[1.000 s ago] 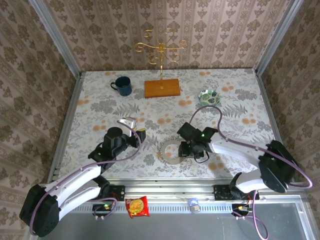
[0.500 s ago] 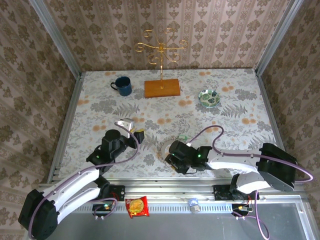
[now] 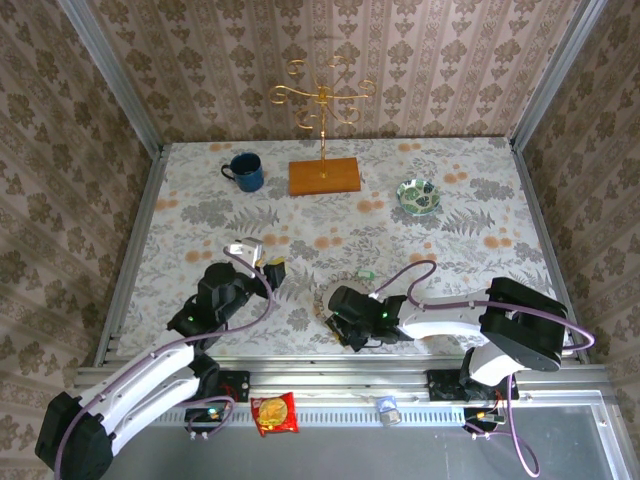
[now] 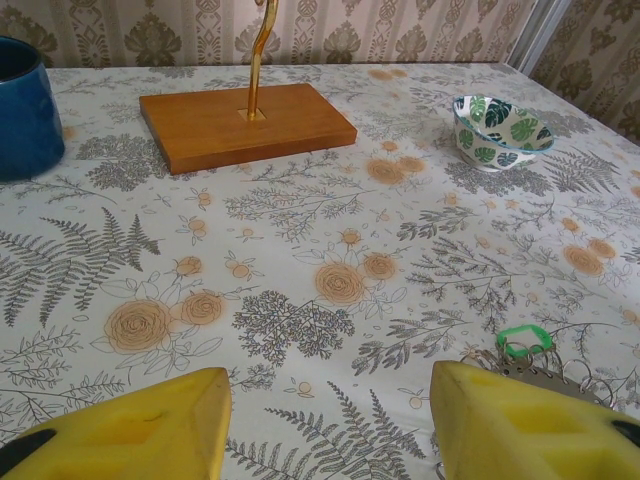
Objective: Put the keys on the keyring
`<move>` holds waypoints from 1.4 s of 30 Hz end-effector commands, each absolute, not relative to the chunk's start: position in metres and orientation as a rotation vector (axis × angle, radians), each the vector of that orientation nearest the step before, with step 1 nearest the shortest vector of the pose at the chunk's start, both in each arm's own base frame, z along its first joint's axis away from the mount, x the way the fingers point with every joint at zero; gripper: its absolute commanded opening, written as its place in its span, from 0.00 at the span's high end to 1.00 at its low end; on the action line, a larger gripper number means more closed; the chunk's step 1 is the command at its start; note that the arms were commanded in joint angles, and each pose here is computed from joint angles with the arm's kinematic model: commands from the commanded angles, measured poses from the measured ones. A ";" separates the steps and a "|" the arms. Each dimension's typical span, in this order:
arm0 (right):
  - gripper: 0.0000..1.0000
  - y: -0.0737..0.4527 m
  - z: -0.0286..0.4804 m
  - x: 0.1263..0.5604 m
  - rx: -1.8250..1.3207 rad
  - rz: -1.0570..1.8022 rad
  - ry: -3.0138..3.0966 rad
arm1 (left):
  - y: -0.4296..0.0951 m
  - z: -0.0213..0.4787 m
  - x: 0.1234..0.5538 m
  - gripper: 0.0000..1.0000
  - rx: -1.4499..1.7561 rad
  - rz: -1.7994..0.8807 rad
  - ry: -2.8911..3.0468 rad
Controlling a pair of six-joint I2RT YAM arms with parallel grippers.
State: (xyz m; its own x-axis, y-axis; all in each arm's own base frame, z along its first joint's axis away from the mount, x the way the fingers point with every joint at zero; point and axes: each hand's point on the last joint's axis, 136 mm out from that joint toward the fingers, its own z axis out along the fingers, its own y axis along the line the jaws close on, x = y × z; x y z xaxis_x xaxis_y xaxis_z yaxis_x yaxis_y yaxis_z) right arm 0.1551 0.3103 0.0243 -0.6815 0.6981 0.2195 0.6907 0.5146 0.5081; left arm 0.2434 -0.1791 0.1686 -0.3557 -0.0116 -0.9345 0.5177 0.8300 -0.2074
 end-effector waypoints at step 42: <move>1.00 0.276 0.205 0.231 -0.618 0.639 2.263 | -0.198 0.237 0.253 0.49 0.692 -0.494 1.702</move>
State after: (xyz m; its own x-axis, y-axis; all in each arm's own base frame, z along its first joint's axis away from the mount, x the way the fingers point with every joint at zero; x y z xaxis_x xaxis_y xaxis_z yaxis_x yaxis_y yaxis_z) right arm 0.2206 0.2645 0.1692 -0.7978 -0.1262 -0.5895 -0.3845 0.8597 0.3362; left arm 0.2566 -0.1928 0.2285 -0.1801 0.1391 -0.9738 0.6275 0.7786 -0.0049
